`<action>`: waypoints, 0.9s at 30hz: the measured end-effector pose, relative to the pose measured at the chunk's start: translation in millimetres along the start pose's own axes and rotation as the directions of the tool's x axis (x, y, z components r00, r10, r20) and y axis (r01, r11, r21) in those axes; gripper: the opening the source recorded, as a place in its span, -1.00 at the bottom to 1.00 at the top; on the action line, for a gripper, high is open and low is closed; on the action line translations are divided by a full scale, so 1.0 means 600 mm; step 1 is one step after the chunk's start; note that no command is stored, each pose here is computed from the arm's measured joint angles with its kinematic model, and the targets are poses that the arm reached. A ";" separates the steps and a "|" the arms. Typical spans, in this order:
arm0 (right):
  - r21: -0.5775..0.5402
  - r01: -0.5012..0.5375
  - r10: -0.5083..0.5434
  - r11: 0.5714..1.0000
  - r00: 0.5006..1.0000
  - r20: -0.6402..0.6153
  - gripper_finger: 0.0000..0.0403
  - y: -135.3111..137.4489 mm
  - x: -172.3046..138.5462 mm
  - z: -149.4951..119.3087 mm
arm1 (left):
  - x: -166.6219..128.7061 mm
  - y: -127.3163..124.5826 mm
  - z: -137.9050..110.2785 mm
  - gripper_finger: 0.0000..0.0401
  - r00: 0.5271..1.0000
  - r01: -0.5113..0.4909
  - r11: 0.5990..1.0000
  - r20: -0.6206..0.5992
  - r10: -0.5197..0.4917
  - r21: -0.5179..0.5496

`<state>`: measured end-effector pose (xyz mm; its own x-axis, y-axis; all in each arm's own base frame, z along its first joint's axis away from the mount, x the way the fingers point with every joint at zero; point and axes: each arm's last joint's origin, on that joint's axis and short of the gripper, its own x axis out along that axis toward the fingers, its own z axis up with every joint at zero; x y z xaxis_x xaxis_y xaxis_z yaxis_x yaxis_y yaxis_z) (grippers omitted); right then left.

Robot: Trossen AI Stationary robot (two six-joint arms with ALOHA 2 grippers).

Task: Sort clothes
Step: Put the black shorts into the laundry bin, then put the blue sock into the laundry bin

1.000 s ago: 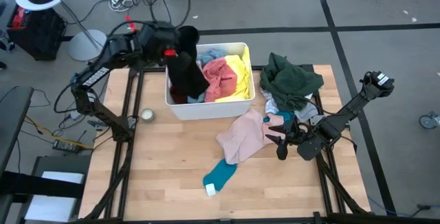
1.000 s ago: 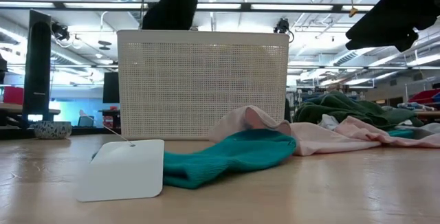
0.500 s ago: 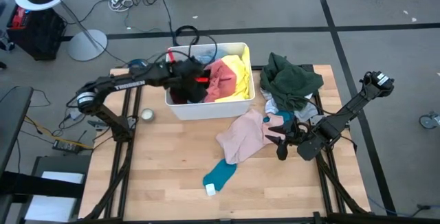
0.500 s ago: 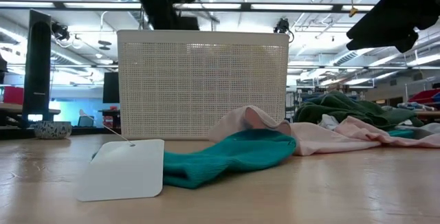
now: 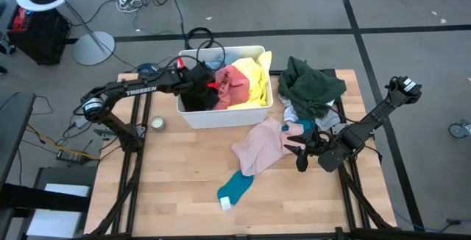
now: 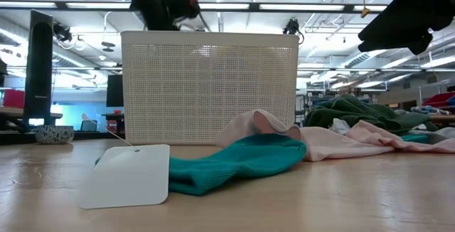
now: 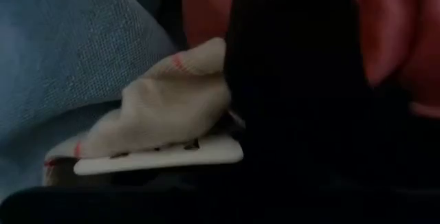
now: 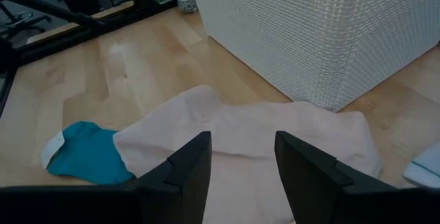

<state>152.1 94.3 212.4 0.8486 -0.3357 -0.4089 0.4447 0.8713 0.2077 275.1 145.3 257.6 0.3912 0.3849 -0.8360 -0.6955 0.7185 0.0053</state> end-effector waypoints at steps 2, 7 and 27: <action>0.000 0.000 0.000 1.000 1.000 0.000 -0.19 0.000 0.000 0.000 | -0.020 -0.005 0.018 -0.41 1.000 0.010 1.000 0.021 -0.010 0.014; 0.000 -0.001 0.001 1.000 1.000 -0.002 -0.19 0.000 0.000 0.000 | -0.079 -0.015 0.058 -0.40 0.997 0.033 0.999 0.066 -0.036 0.043; -0.002 -0.005 0.005 1.000 1.000 -0.007 -0.19 0.000 0.000 0.000 | -0.241 -0.247 -0.036 -0.40 0.935 0.241 0.895 0.159 -0.318 0.375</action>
<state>152.1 94.4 212.2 0.8488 -0.3285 -0.4142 0.4398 0.8736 0.2082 308.6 -29.3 366.1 0.6828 0.2235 -0.6956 -0.3027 0.9530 0.0091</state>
